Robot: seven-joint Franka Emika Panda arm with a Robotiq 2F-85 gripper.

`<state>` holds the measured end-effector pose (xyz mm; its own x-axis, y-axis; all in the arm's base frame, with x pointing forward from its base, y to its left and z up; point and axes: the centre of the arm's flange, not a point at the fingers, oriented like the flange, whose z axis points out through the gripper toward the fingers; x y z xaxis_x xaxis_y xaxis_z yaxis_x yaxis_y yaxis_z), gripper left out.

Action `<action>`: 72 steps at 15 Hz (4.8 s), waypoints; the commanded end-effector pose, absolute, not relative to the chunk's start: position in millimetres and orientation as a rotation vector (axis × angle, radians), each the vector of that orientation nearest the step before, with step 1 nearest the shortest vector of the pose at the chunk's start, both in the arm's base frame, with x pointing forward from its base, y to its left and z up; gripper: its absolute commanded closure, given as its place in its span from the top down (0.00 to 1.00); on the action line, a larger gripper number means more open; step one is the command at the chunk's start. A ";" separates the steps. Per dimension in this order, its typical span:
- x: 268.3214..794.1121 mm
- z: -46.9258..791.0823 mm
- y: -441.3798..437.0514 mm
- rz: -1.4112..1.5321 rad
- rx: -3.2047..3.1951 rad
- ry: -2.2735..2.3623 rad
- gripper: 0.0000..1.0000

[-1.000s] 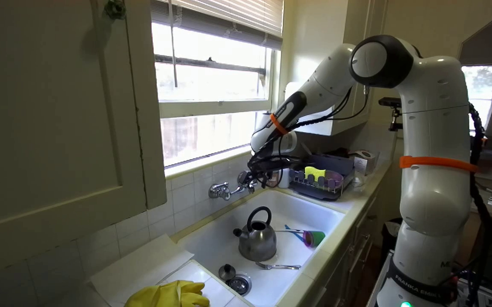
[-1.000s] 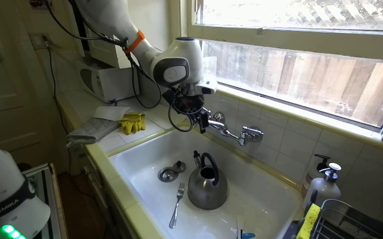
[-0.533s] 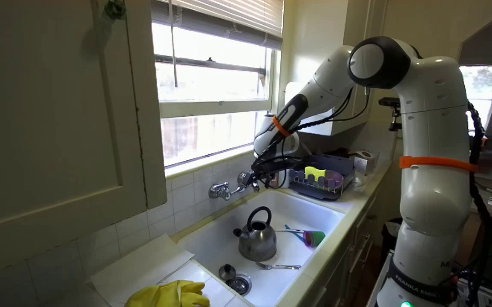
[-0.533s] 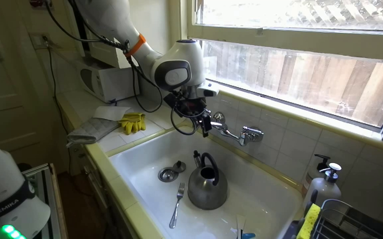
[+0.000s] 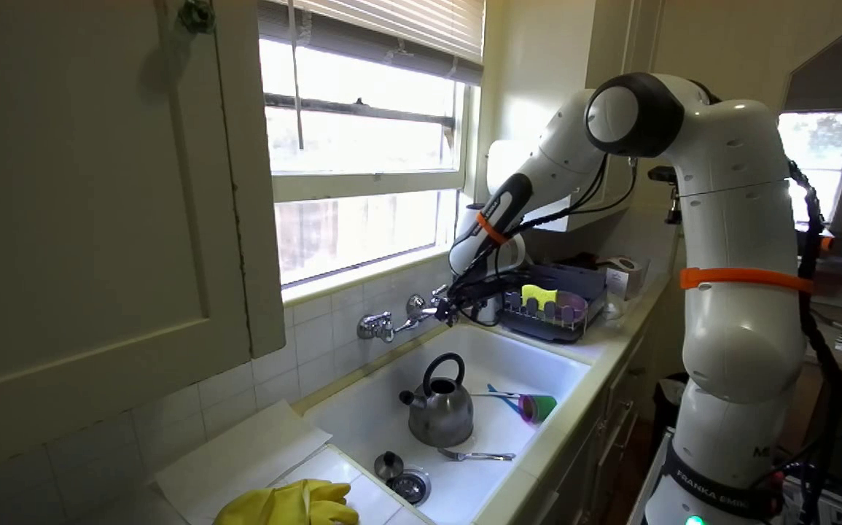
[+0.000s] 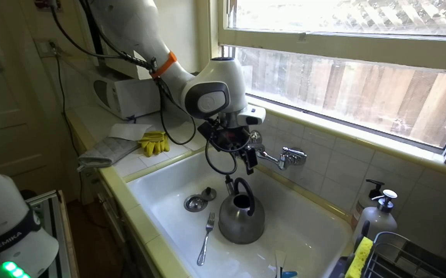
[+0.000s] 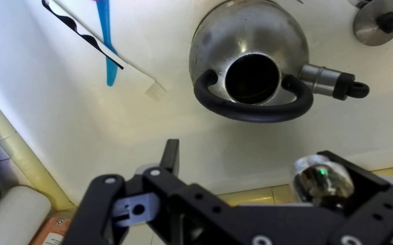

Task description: Move the tap nozzle to the right then open the right tap faucet

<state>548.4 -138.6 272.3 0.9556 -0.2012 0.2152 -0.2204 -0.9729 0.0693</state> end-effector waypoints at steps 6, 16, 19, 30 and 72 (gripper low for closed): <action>533.8 266.1 -156.8 0.322 3.009 -0.302 1.00; 513.2 307.4 -149.9 0.452 3.132 -0.127 1.00; 509.0 319.8 -147.4 0.505 3.117 -0.123 1.00; 522.3 366.1 -222.6 0.670 2.912 -0.764 1.00; 671.4 309.2 -282.4 0.567 2.979 -0.499 1.00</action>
